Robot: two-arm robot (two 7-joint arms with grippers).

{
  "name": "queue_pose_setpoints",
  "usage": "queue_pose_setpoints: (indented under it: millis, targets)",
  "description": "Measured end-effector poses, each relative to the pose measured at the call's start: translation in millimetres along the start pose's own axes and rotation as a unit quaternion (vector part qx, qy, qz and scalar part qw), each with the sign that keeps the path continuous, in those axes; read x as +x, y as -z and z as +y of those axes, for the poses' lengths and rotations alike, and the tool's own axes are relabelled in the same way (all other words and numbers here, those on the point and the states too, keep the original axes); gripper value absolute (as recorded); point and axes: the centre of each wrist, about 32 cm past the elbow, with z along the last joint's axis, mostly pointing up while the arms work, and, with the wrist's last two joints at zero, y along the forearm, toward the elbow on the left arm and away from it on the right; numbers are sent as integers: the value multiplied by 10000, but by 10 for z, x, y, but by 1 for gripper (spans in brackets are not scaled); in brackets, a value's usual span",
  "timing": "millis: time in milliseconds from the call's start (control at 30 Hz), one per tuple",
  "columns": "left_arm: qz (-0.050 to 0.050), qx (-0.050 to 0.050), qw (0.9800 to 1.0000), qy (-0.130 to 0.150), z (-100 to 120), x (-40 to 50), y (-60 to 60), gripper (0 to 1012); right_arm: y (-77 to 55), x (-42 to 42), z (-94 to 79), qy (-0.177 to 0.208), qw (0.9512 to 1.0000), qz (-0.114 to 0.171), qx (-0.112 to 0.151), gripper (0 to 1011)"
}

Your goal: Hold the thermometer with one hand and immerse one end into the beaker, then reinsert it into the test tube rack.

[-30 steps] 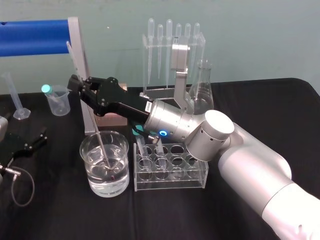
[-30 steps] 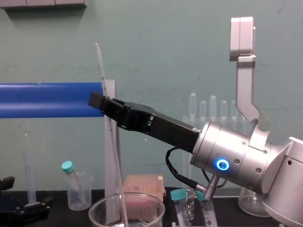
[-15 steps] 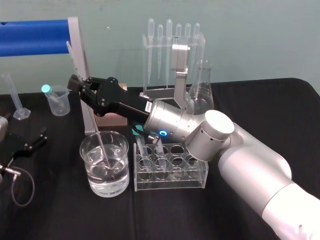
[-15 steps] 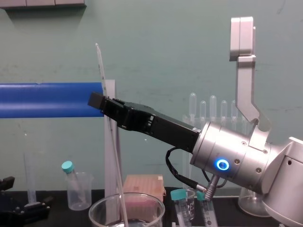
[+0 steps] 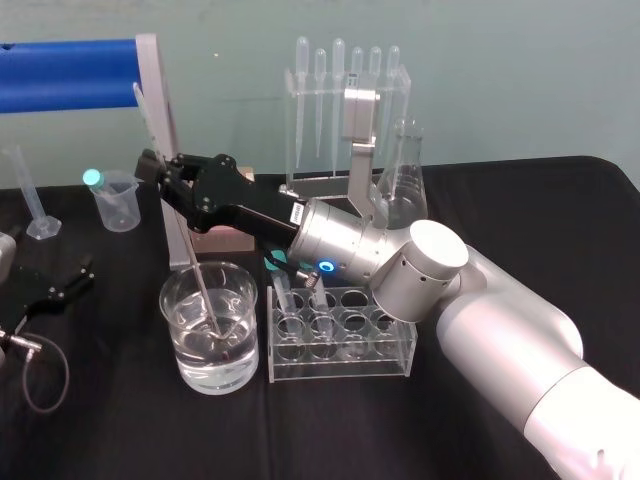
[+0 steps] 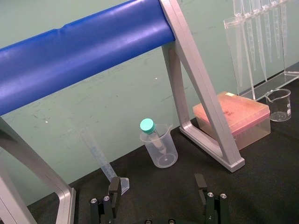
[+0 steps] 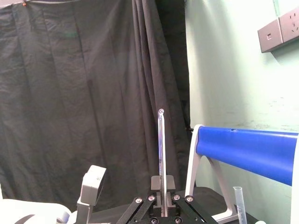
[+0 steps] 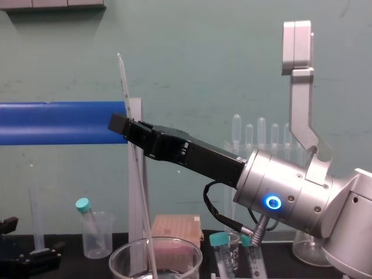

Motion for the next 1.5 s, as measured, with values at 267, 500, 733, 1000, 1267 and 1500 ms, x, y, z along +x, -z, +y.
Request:
queue_pose_setpoints:
  millis: [267, 500, 733, 1000, 1267, 1500]
  targets:
    - [0, 0, 10000, 0, 0, 0, 0, 1008, 0, 0, 0, 0, 10000, 0, 0, 58]
    - [0, 0, 10000, 0, 0, 0, 0, 1008, 0, 0, 0, 0, 10000, 0, 0, 58]
    - [0, 0, 10000, 0, 0, 0, 0, 1008, 0, 0, 0, 0, 10000, 0, 0, 58]
    - [0, 0, 10000, 0, 0, 0, 0, 1008, 0, 0, 0, 1, 10000, 0, 0, 58]
    - [0, 0, 10000, 0, 0, 0, 0, 1008, 0, 0, 0, 0, 10000, 0, 0, 58]
    - [0, 0, 10000, 0, 0, 0, 0, 1008, 0, 0, 0, 0, 10000, 0, 0, 58]
